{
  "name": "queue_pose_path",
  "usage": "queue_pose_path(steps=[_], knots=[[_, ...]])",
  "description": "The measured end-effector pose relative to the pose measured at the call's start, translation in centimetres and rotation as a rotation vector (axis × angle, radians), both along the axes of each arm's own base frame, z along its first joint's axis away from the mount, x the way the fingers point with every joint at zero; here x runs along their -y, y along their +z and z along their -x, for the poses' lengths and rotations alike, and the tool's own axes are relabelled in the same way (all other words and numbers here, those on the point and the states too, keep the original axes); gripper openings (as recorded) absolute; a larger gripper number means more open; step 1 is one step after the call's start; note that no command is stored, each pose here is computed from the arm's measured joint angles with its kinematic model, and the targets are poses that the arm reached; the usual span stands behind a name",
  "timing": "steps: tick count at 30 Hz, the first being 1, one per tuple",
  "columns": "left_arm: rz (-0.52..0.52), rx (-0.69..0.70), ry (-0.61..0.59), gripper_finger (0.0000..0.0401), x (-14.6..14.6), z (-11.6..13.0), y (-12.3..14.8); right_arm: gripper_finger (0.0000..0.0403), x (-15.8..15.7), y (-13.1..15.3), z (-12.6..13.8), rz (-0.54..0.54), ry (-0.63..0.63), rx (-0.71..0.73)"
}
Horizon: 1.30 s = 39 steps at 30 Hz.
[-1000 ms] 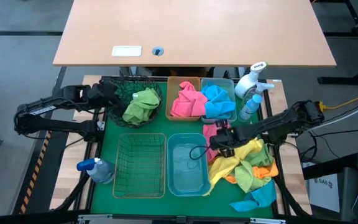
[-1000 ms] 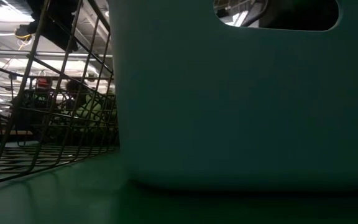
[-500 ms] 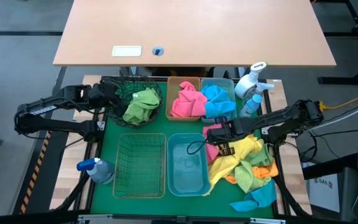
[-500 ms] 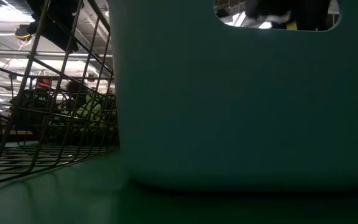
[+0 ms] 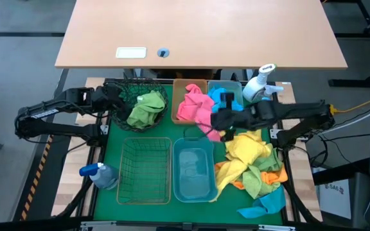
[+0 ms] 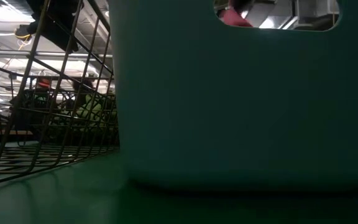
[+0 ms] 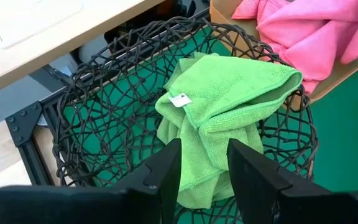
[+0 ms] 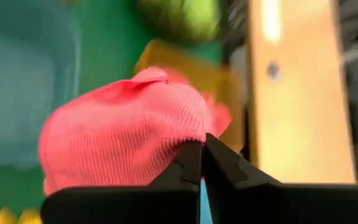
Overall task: Sort microfiber towel by color & place in baskets
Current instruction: Put the pink towel into the orange bin
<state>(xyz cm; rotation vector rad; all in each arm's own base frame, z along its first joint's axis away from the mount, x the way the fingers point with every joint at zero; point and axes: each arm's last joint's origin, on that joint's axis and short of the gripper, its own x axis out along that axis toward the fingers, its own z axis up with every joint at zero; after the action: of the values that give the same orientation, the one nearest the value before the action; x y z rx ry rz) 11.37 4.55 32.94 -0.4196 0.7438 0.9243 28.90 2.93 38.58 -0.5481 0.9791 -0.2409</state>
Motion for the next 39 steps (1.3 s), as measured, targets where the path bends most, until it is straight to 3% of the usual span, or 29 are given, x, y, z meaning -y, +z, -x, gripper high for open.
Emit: queue_pose_path(steps=[6,13,26,32,39], knots=[[0.001,0.001,0.001,0.0125,0.0,0.0,0.0,0.0004,3.2,5.3,-0.9,0.041,0.006,0.274],[0.0,0.002,0.003,0.0125,0.0,0.0,0.0,0.0003,9.1,6.3,-2.0,0.009,0.017,0.414],[-0.004,0.009,0.003,0.0125,0.0,-0.1,0.1,0.0004,17.9,-1.8,-6.8,-0.143,-0.1,0.199],[-0.004,0.009,0.004,0.0125,0.0,-0.1,0.1,0.0004,18.8,-5.4,-9.0,-0.157,-0.124,0.109],[-0.004,0.008,0.004,0.0125,0.0,-0.1,0.0,0.0021,19.0,-6.2,-9.4,-0.165,-0.126,0.084]])
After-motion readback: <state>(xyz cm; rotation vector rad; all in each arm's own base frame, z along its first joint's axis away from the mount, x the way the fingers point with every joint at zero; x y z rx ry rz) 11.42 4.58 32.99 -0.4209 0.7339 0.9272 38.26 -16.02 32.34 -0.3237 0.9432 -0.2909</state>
